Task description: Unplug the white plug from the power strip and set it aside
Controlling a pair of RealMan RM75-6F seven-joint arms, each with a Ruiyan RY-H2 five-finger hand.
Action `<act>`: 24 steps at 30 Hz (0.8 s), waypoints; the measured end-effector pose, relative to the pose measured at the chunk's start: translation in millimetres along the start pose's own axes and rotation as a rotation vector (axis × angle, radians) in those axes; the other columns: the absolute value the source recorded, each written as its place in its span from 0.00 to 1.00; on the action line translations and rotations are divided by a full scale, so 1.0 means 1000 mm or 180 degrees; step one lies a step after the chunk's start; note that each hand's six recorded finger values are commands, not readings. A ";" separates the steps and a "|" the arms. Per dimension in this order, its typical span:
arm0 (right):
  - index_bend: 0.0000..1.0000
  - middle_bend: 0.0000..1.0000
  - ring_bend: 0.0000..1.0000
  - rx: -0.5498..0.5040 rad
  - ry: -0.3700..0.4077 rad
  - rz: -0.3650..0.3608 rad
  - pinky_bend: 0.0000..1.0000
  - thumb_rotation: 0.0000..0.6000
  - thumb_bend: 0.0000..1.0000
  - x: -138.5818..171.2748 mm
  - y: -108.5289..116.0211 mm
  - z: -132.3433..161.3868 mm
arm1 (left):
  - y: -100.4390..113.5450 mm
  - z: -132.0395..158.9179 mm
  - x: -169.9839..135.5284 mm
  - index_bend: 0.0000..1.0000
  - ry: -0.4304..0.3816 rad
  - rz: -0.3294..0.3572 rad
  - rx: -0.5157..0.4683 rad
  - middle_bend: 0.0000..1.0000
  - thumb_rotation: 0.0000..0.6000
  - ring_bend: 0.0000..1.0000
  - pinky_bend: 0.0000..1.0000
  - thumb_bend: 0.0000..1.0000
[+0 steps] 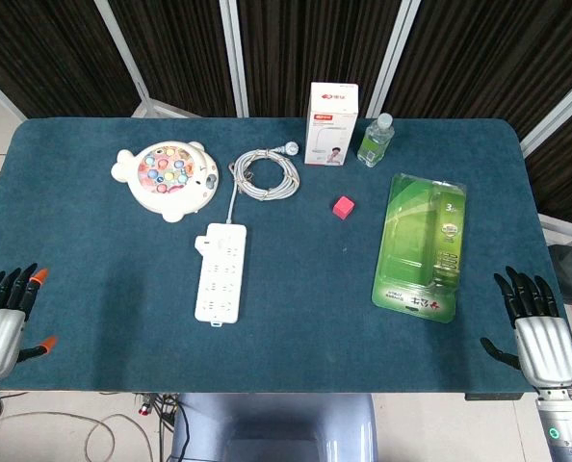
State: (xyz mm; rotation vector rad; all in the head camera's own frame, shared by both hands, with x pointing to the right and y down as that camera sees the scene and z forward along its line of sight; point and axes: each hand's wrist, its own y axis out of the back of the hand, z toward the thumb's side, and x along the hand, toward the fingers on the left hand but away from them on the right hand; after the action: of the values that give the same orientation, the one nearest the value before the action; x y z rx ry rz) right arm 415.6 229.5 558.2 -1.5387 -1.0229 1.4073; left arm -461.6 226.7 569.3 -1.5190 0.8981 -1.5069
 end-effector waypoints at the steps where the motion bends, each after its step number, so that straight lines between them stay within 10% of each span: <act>1: 0.00 0.00 0.00 0.0003 0.0009 0.0003 0.00 1.00 0.25 0.000 0.000 0.001 | 0.000 0.000 0.000 0.00 0.0000 0.0001 -0.0006 0.00 1.00 0.00 0.00 0.00; 24: 0.00 0.00 0.00 0.0078 0.0262 0.0107 0.00 1.00 0.25 0.005 -0.016 0.019 | 0.001 0.001 0.002 0.00 -0.0009 0.0014 -0.0030 0.00 1.00 0.00 0.00 0.00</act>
State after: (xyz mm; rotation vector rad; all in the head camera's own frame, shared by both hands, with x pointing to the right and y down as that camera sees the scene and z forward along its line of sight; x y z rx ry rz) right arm 396.0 240.2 570.0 -1.5891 -0.9309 1.3631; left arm -460.7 224.3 569.2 -1.5248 0.9074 -1.4989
